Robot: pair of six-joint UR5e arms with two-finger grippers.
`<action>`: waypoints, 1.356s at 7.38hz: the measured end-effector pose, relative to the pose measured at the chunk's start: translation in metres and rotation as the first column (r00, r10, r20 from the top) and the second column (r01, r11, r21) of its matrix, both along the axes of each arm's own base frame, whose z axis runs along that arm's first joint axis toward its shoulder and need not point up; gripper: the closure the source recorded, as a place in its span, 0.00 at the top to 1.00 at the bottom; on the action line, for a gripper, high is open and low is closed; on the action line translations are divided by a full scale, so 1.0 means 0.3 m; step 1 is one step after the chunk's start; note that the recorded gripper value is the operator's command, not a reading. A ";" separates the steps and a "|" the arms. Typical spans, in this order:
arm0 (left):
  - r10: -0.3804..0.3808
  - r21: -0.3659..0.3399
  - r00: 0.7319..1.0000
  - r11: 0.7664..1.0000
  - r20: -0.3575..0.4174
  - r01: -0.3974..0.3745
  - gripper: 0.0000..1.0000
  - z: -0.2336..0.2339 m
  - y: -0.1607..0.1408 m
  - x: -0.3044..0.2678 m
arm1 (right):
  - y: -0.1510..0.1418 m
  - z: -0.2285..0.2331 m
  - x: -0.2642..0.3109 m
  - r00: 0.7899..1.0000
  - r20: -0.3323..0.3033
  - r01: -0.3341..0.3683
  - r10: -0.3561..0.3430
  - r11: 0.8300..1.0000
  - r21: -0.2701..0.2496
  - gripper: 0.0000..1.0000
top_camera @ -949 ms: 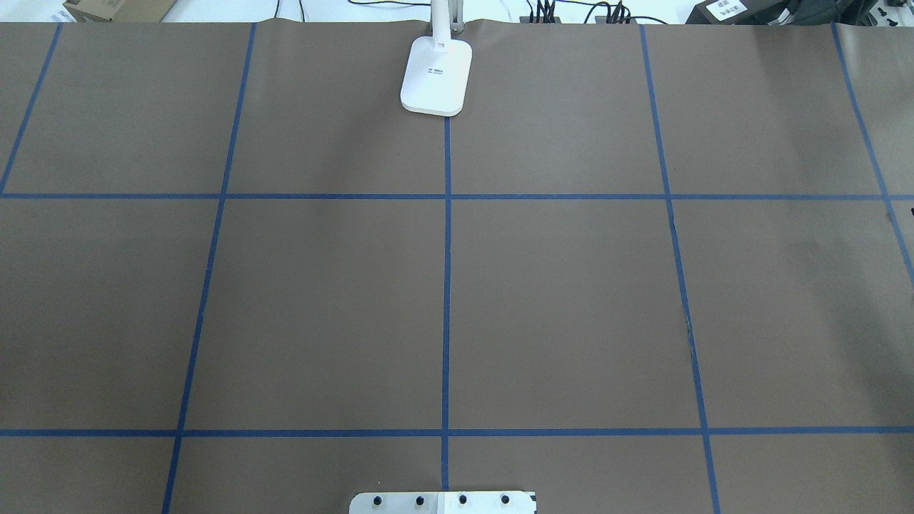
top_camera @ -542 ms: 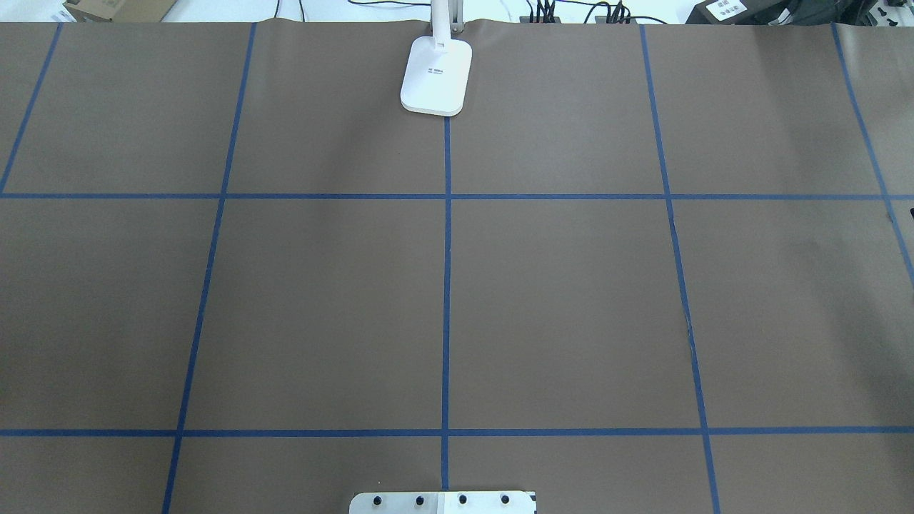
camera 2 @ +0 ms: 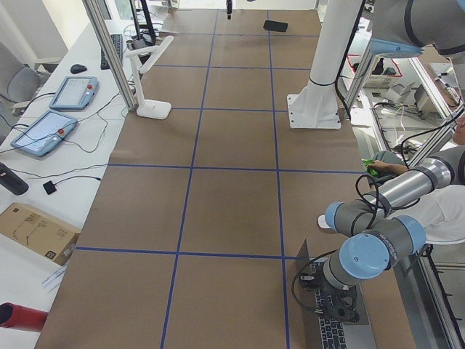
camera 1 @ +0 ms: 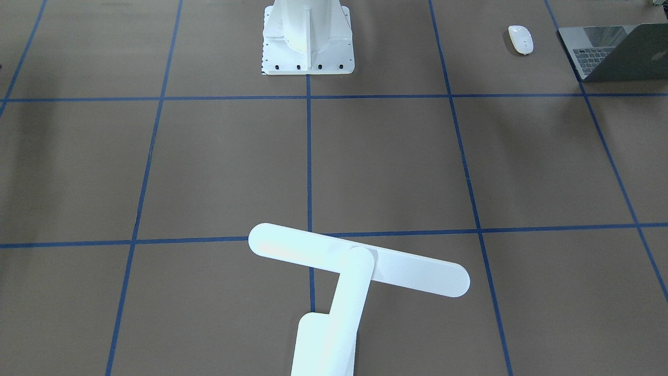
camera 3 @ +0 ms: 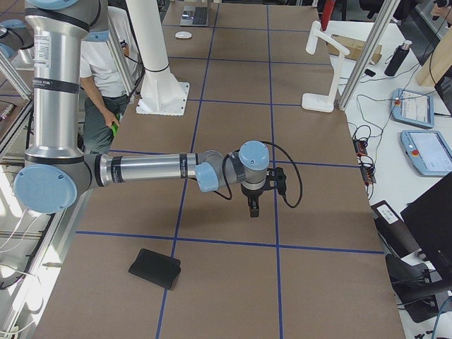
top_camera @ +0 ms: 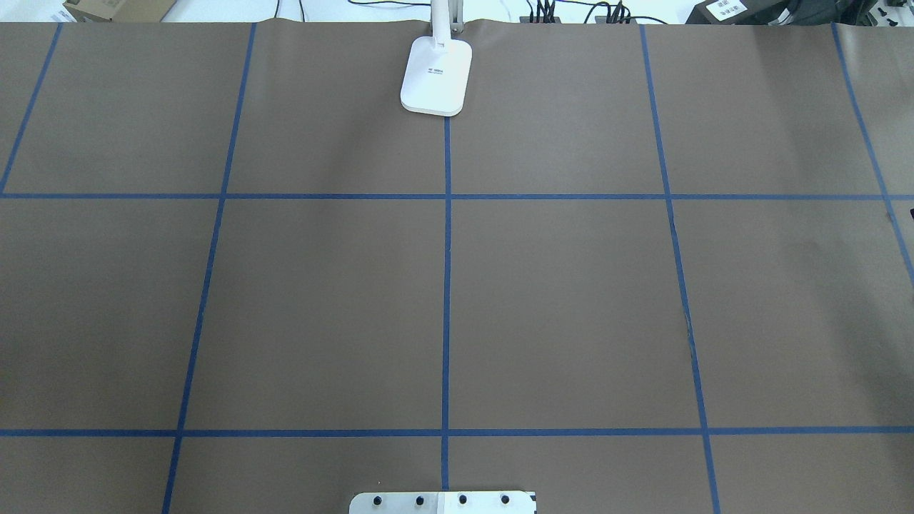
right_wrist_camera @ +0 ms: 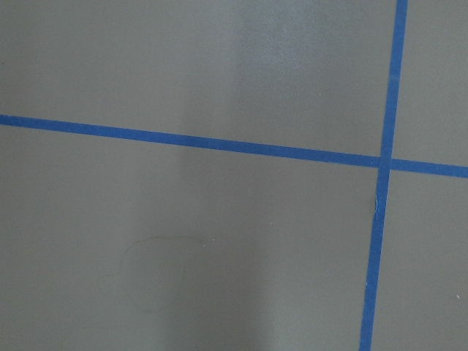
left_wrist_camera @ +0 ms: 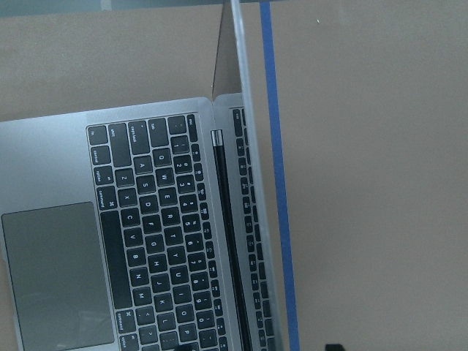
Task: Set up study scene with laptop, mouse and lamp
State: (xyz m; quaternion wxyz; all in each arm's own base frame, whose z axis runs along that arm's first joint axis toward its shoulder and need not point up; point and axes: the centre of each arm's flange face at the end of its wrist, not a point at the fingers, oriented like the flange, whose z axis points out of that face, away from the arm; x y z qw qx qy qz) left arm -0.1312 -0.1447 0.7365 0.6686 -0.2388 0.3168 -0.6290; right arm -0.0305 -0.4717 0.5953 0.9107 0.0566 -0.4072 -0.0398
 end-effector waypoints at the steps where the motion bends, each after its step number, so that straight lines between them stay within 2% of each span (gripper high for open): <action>1: 0.000 0.012 1.000 1.000 0.002 0.000 0.00 -0.019 -0.038 -0.016 | 0.000 0.000 0.000 1.000 0.000 0.000 0.000 1.000 0.000 0.99; 3: 0.001 0.042 1.000 0.999 0.003 -0.001 0.00 -0.126 -0.246 -0.105 | 0.001 0.001 0.000 1.000 0.001 0.000 0.000 1.000 -0.004 0.99; 6: 0.004 0.111 1.000 0.994 0.016 -0.006 0.00 -0.460 -0.711 -0.240 | -0.011 0.008 -0.005 1.000 0.004 0.001 -0.001 1.000 -0.012 0.99; 8: 0.017 0.150 1.000 0.989 -0.026 -0.012 0.00 -0.752 -1.012 -0.110 | -0.033 0.048 -0.010 1.000 0.000 0.000 0.000 0.999 -0.032 0.99; 10: 0.048 0.183 0.996 0.982 -0.076 -0.033 0.00 -1.091 -1.213 0.154 | -0.037 0.092 -0.013 1.000 0.004 0.003 -0.003 0.998 -0.060 0.99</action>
